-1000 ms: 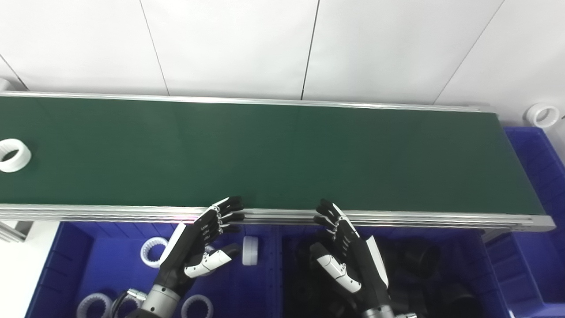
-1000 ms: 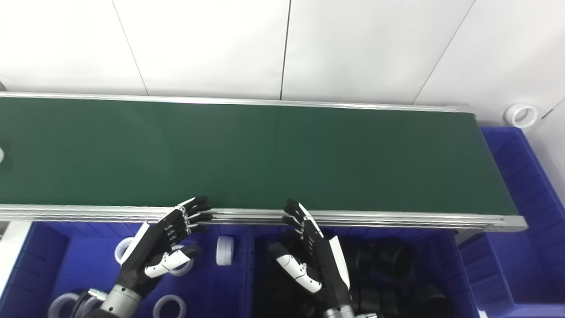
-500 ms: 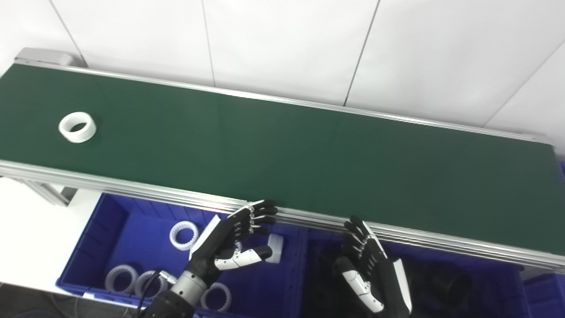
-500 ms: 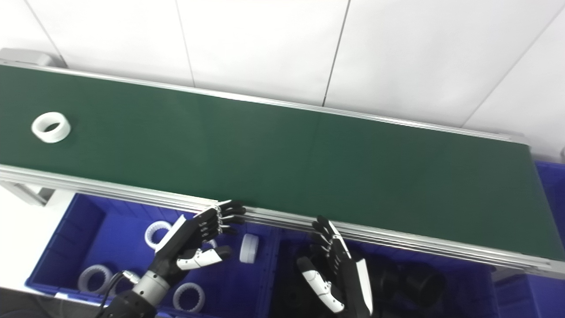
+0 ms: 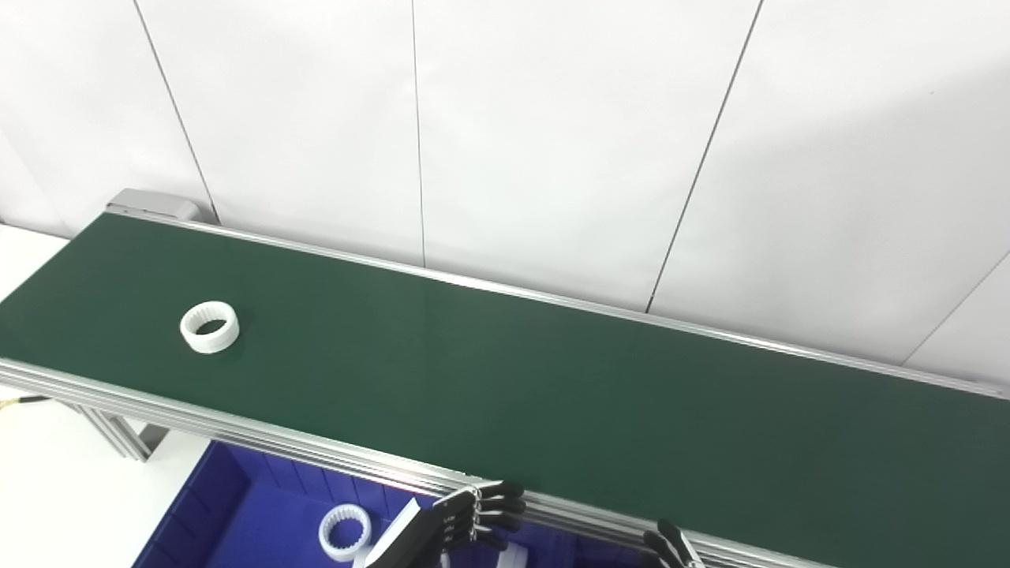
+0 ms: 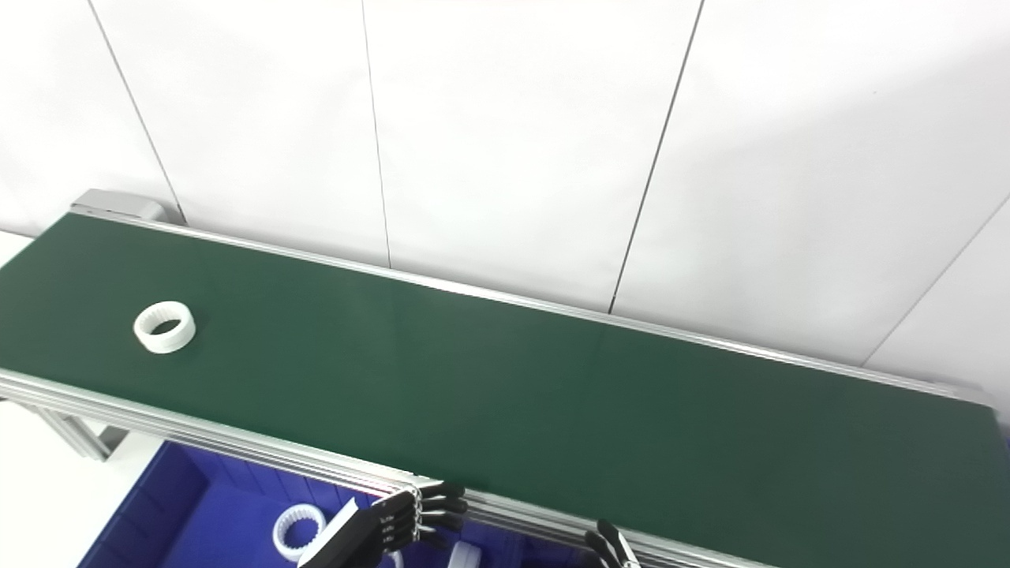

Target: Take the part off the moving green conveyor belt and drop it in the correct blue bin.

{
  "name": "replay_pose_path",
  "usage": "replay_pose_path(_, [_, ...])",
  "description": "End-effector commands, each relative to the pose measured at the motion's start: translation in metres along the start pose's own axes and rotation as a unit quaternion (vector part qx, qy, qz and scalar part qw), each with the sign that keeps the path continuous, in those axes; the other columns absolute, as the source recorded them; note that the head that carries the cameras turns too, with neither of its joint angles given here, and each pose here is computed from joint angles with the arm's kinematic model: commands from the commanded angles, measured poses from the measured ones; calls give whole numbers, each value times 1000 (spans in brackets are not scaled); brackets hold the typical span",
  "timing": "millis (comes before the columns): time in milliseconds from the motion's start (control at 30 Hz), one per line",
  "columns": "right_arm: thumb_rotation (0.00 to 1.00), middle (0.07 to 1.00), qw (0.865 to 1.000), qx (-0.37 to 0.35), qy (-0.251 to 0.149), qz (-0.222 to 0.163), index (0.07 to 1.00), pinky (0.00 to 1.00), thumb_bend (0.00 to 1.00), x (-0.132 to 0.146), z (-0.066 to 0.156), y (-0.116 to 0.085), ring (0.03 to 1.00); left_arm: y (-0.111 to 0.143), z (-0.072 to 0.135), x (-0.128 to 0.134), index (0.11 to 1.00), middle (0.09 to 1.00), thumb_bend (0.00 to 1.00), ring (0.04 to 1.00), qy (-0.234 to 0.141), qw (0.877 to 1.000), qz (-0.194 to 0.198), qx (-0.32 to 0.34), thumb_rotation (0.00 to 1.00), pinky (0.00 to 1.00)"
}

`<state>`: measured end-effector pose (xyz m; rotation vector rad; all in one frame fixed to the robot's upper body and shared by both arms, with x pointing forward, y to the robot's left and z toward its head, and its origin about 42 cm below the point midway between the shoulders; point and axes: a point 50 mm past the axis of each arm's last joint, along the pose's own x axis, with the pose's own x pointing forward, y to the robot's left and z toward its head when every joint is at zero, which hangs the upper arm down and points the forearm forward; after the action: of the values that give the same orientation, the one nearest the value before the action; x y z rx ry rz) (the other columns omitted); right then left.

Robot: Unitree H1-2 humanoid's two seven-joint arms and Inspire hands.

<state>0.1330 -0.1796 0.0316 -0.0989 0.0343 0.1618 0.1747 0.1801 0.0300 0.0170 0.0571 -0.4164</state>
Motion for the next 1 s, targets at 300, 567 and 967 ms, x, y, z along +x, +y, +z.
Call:
replay_pose_path(300, [589, 879, 999, 6, -37, -6, 920, 750, 420, 7, 8, 2, 832, 22, 40, 19, 792, 778, 921, 713, -61, 998, 3, 25, 368, 617])
replay_pose_path(567, [596, 880, 999, 7, -38, -4, 923, 745, 425, 12, 5, 2, 830, 65, 119, 59, 740, 750, 932, 697, -159, 980, 23, 115, 317, 594])
replay_pose_path(967, [587, 876, 999, 8, -39, -5, 921, 754, 419, 15, 5, 5, 830, 109, 182, 98, 788, 800, 839, 752, -191, 961, 57, 189, 341, 676])
